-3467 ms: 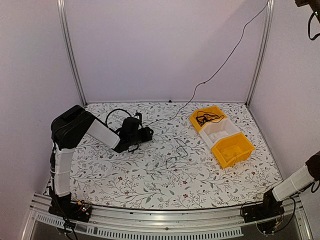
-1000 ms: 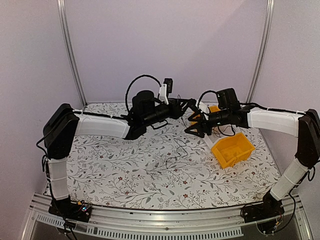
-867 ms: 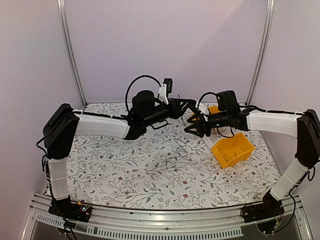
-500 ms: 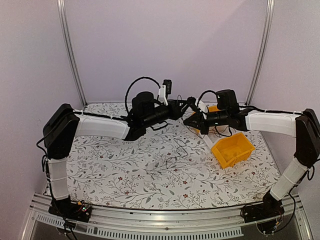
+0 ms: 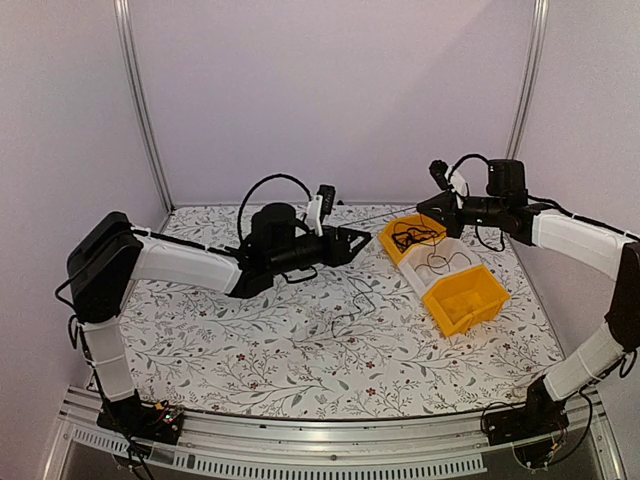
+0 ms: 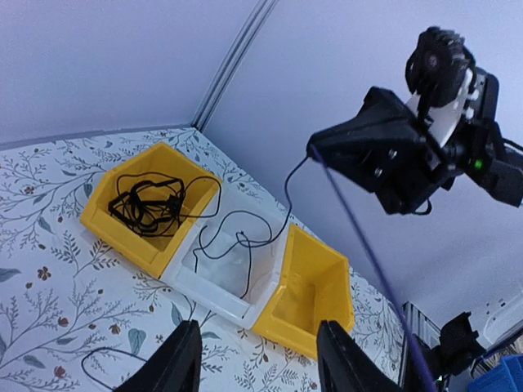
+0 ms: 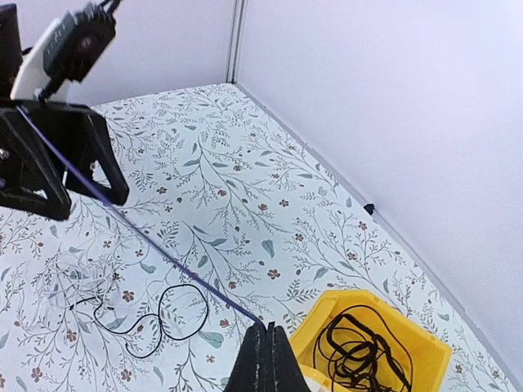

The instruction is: Untangle the cables

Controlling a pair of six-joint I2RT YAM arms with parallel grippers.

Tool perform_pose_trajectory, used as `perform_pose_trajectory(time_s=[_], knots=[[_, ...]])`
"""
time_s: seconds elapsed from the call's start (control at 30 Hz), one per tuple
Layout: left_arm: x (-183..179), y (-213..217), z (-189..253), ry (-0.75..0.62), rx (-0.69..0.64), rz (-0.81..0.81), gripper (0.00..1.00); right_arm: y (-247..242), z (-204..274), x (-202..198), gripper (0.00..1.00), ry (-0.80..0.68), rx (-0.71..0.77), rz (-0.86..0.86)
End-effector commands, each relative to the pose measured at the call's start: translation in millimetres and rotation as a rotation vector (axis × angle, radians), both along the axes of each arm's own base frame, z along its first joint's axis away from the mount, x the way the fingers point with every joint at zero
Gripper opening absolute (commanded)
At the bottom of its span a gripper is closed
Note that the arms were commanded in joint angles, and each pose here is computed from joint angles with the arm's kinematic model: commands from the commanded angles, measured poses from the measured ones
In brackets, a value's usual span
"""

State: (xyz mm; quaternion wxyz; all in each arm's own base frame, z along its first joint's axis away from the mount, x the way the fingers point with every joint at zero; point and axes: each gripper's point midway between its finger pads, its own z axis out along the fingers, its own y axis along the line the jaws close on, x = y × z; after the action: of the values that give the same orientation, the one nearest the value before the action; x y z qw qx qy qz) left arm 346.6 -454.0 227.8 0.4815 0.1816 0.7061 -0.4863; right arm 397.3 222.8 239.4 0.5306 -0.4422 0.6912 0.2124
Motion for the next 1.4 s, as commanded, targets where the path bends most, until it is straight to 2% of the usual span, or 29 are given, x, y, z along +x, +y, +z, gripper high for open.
perform_pose_trajectory(time_s=[0.0, 0.23, 0.37, 0.43, 0.5, 0.67, 0.87, 1.07, 1.23, 1.3, 1.37], knots=[[-32.9, 3.9, -14.9, 0.012, 0.03, -0.11, 0.48, -47.3, 21.2, 12.3, 0.0, -0.064, -0.042, -0.086], [-40.3, 32.0, -51.1, 0.043, 0.111, -0.043, 0.48, -88.2, -24.3, 15.3, 0.0, -0.028, -0.186, -0.148], [-41.6, 38.9, -63.8, 0.046, 0.145, -0.026, 0.48, -109.8, -35.8, 20.8, 0.0, 0.026, -0.168, -0.176], [-42.5, 38.2, -67.3, 0.051, 0.151, -0.032, 0.48, -104.5, -38.6, 13.9, 0.02, 0.064, -0.142, -0.137], [-43.0, 37.0, -68.4, 0.052, 0.15, -0.04, 0.47, -84.7, -39.5, -0.1, 0.19, 0.092, -0.117, -0.051], [-42.8, 33.3, -67.8, 0.055, 0.142, -0.049, 0.47, -13.6, -61.9, -47.1, 0.46, 0.152, -0.173, 0.164], [-42.1, 33.1, -66.5, 0.055, 0.141, -0.046, 0.46, 56.8, -68.6, -85.4, 0.61, 0.202, -0.194, 0.335], [-43.9, 31.8, -63.6, 0.058, 0.134, -0.05, 0.46, 101.4, -89.0, -96.6, 0.65, 0.264, -0.226, 0.417], [-46.3, 31.3, -59.8, 0.054, 0.129, -0.053, 0.46, 120.4, -106.0, -92.2, 0.64, 0.301, -0.247, 0.423], [-46.0, 31.9, -59.7, 0.054, 0.131, -0.052, 0.46, 123.8, -110.7, -92.7, 0.6, 0.328, -0.244, 0.435], [-46.7, 32.0, -60.1, 0.054, 0.134, -0.053, 0.46, 125.6, -112.1, -93.8, 0.47, 0.345, -0.238, 0.445]])
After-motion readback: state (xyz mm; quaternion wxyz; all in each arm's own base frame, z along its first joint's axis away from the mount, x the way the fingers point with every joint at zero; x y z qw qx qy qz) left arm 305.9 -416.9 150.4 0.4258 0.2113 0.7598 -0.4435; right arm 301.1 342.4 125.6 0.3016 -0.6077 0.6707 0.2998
